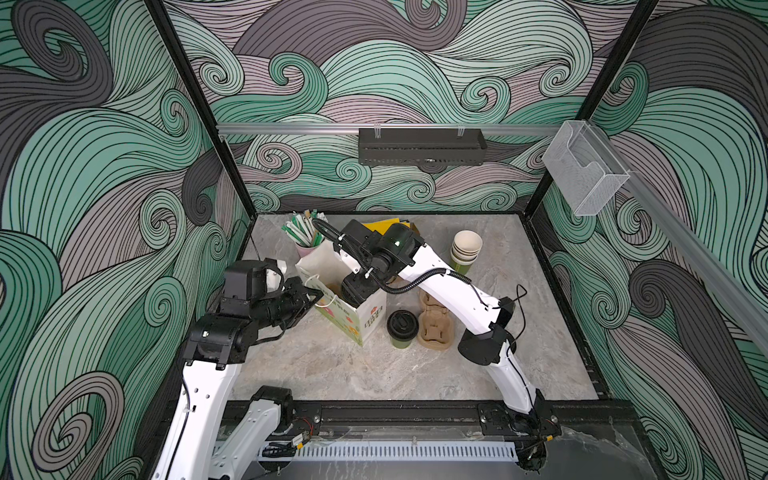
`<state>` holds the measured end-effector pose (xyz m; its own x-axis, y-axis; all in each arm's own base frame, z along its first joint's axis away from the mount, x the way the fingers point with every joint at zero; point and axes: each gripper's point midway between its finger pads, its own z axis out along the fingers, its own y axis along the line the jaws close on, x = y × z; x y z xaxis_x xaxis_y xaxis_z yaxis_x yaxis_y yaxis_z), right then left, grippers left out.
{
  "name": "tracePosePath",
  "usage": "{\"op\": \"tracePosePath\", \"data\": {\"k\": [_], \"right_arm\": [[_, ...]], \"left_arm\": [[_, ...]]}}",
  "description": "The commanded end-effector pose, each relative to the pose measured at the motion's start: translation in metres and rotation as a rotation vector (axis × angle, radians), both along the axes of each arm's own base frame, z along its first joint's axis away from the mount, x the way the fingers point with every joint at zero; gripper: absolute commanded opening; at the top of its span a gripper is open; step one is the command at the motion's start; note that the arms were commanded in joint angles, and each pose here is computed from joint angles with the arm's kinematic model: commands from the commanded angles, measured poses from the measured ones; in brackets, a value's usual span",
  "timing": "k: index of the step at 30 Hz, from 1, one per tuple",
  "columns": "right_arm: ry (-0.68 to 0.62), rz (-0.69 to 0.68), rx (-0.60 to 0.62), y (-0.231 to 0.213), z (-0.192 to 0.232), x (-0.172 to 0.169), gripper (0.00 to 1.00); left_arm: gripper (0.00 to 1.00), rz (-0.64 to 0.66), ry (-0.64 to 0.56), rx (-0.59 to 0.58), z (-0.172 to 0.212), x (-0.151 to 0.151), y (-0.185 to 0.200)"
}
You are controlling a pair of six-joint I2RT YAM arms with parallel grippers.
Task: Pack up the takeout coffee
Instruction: 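Push the green cup down toward the pulp carrier with the right gripper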
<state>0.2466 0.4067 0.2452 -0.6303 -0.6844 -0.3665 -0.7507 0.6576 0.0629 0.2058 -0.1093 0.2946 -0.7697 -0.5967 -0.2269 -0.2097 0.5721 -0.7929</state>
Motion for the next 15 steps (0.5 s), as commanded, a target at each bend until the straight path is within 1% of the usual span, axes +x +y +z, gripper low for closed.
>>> {"op": "tracePosePath", "data": {"k": [1, 7, 15], "right_arm": [[0.021, -0.011, -0.031, -0.007, -0.003, -0.004, 0.59], [0.025, -0.014, -0.045, 0.001, -0.017, 0.002, 0.58], [0.028, -0.028, -0.086, 0.002, -0.033, 0.008, 0.58]], "left_arm": [[0.0, -0.021, -0.016, -0.014, 0.005, -0.003, -0.004], [0.0, -0.018, -0.019, -0.013, 0.006, -0.002, -0.004], [0.0, -0.002, -0.014, -0.002, 0.003, -0.001, -0.001]]}}
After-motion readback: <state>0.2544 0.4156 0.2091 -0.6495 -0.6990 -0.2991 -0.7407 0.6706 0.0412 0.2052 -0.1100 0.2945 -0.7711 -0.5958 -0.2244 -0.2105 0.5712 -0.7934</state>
